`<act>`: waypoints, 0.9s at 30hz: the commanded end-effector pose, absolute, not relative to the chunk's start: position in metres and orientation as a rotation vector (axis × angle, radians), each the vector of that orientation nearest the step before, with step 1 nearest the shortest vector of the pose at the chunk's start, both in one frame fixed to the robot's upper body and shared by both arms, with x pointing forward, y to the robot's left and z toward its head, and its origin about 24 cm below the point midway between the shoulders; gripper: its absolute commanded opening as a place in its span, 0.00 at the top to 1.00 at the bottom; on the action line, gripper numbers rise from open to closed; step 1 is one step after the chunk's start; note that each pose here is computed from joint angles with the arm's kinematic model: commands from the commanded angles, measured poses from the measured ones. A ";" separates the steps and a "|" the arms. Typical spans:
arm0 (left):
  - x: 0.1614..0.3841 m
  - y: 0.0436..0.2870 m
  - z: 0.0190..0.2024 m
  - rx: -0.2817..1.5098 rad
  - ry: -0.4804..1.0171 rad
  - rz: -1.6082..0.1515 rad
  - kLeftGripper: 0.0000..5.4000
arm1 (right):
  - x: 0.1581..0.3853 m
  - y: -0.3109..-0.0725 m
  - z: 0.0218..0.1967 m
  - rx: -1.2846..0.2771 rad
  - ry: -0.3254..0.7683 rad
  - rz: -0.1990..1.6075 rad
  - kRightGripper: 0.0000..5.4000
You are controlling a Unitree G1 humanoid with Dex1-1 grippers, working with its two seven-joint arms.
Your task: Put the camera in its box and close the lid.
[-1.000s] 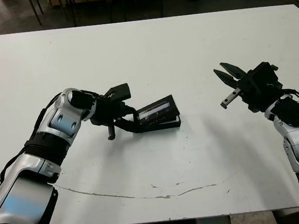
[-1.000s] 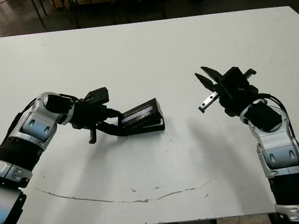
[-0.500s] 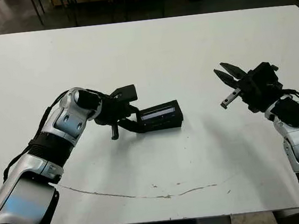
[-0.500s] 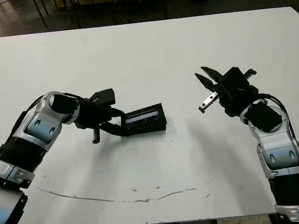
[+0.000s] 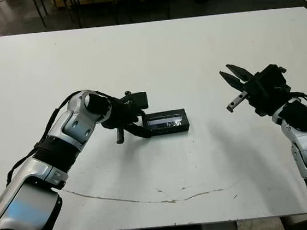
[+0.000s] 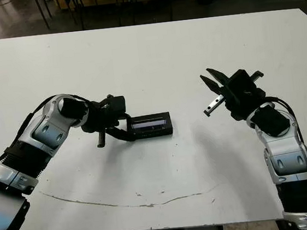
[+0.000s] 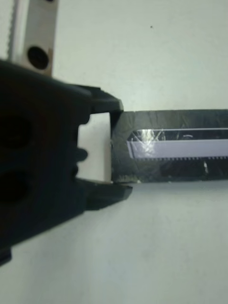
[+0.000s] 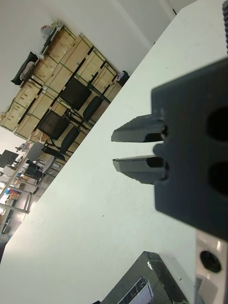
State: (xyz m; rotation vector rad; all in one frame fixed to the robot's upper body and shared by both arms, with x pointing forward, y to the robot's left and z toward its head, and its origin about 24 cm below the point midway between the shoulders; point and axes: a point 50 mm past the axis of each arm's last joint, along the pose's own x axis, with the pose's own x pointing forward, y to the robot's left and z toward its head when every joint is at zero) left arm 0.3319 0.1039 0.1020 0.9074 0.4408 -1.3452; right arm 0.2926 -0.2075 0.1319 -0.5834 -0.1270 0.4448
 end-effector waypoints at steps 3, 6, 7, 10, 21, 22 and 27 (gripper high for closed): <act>0.322 0.091 0.086 0.932 0.481 -1.422 0.91 | 0.291 -0.210 0.125 -0.581 -0.088 0.440 1.00; 0.322 0.094 0.087 1.002 0.472 -1.434 0.84 | 0.292 -0.209 0.125 -0.580 -0.094 0.443 1.00; 0.322 0.097 0.086 1.022 0.469 -1.436 0.80 | 0.292 -0.209 0.125 -0.577 -0.094 0.444 1.00; 0.324 0.104 0.085 1.035 0.484 -1.432 0.66 | 0.292 -0.209 0.125 -0.573 -0.092 0.444 1.00; 0.322 0.157 0.100 0.978 0.474 -1.390 0.20 | 0.295 -0.205 0.123 -0.569 -0.094 0.433 1.00; 0.320 0.165 0.103 0.965 0.480 -1.367 0.15 | 0.296 -0.204 0.123 -0.566 -0.092 0.429 1.00; 0.313 0.203 0.116 0.969 0.451 -1.213 0.00 | 0.300 -0.202 0.124 -0.574 -0.097 0.422 1.00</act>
